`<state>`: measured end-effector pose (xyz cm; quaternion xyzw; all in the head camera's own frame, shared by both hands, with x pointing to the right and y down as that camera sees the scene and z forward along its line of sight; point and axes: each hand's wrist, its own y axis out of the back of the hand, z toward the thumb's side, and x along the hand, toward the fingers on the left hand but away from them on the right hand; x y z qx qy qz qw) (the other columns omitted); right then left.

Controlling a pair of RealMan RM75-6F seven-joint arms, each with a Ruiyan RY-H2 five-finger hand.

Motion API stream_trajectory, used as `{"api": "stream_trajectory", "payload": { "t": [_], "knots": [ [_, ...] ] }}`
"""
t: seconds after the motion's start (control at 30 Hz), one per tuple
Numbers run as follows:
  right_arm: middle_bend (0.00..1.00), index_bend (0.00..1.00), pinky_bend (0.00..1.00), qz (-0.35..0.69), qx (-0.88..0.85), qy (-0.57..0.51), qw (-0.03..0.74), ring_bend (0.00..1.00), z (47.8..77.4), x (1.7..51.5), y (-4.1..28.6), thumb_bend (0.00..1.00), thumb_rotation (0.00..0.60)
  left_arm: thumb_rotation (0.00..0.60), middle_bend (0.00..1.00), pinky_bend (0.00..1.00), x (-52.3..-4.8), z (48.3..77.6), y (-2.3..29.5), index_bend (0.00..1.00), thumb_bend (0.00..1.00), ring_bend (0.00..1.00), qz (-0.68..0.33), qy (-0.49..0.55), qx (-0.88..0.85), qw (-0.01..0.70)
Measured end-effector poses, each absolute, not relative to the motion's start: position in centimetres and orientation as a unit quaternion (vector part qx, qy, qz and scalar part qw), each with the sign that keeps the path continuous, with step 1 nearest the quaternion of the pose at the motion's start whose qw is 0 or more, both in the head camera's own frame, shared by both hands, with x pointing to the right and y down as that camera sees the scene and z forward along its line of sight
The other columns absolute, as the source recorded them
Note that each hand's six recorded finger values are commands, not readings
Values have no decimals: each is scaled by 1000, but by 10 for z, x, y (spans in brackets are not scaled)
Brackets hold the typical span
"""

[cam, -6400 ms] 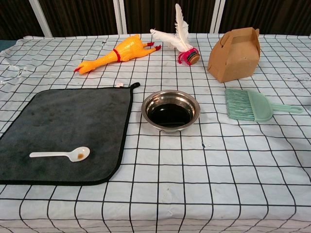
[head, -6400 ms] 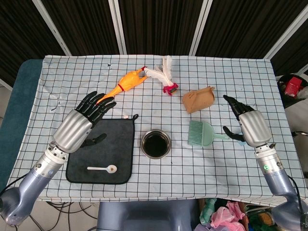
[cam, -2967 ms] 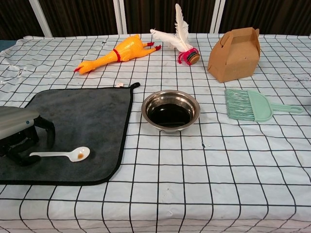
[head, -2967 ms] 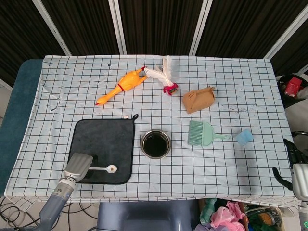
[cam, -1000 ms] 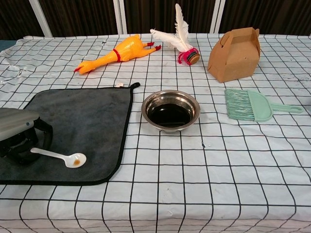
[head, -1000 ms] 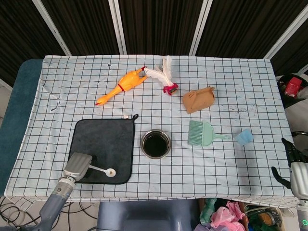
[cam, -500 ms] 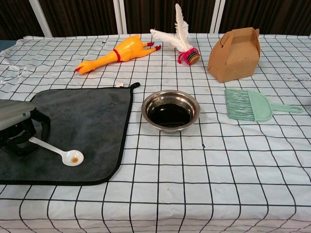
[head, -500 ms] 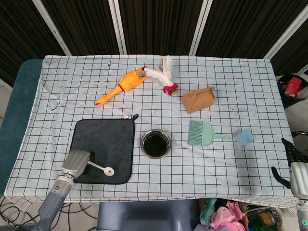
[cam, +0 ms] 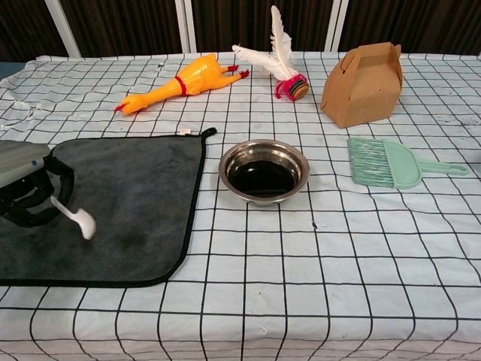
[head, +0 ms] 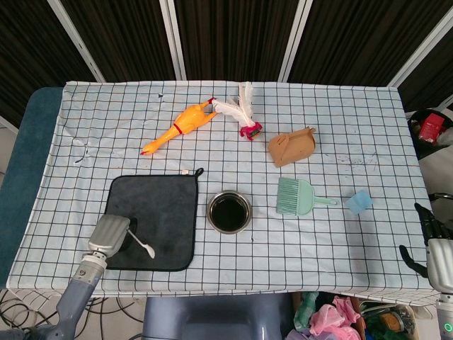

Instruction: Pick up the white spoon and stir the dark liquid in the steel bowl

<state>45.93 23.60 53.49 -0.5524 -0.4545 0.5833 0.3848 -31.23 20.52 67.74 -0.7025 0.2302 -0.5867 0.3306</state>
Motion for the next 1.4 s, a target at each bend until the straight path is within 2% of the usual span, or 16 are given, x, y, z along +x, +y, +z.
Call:
{"api": "stream_trajectory", "payload": {
  "t": [0.47, 0.87, 1.1, 1.4],
  "knots": [
    [116, 0, 370, 583, -553, -455, 385, 248, 535, 459, 236, 250, 600, 600, 874, 871, -316, 653, 175, 595, 439, 866, -575, 266, -689, 354],
    [116, 0, 370, 584, -551, -455, 384, 248, 535, 461, 235, 250, 600, 600, 876, 871, -315, 661, 173, 598, 459, 866, -581, 257, -697, 334],
    [116, 0, 370, 584, -553, -454, 384, 248, 537, 459, 235, 250, 600, 600, 876, 871, -298, 660, 152, 601, 459, 866, -572, 250, -693, 361],
    [115, 0, 370, 585, -551, -457, 381, 248, 536, 462, 234, 251, 600, 600, 877, 871, -233, 650, 91, 606, 459, 865, -537, 232, -669, 458]
  ]
}}
